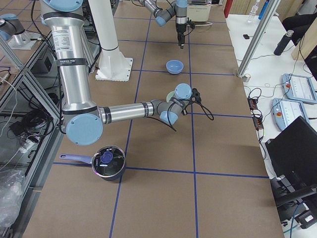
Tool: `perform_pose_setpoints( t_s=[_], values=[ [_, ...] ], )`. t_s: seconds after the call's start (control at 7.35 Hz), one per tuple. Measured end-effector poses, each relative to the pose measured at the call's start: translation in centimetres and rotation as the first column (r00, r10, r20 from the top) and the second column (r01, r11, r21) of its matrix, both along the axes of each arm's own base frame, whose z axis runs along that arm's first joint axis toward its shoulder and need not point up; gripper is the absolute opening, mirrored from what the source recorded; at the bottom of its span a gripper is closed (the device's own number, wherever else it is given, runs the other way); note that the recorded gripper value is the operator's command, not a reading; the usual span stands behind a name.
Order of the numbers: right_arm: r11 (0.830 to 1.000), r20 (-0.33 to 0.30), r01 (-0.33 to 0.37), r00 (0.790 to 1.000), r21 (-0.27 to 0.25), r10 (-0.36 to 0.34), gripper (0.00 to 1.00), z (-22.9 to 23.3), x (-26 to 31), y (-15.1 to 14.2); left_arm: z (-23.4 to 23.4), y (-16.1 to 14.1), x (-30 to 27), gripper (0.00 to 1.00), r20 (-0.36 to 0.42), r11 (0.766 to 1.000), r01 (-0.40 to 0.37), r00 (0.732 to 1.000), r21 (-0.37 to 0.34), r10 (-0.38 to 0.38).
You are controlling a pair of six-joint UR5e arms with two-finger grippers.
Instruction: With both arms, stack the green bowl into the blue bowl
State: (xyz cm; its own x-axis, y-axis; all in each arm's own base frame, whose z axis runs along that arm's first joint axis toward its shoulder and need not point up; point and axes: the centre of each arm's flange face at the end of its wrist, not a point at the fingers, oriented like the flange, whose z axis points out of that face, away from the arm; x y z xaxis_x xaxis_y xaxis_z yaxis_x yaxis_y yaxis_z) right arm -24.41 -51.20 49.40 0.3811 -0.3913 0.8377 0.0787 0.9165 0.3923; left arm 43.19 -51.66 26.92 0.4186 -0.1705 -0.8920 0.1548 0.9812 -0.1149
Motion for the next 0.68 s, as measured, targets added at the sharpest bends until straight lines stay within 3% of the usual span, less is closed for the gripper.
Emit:
perform_pose_setpoints(
  t_s=[0.41,0.68],
  values=[
    [0.999,0.021,-0.029,0.999,-0.037,0.030,0.15,-6.5,-2.6,-3.2,4.7,-1.2,-5.1,0.96,0.038,0.995,-0.055,0.998,0.080,0.053],
    [0.996,0.016,-0.055,0.998,-0.072,0.056,0.15,-11.8,-7.3,-4.0,9.6,-2.2,-11.3,0.97,0.074,0.983,-0.103,0.993,0.152,0.092]
  ],
)
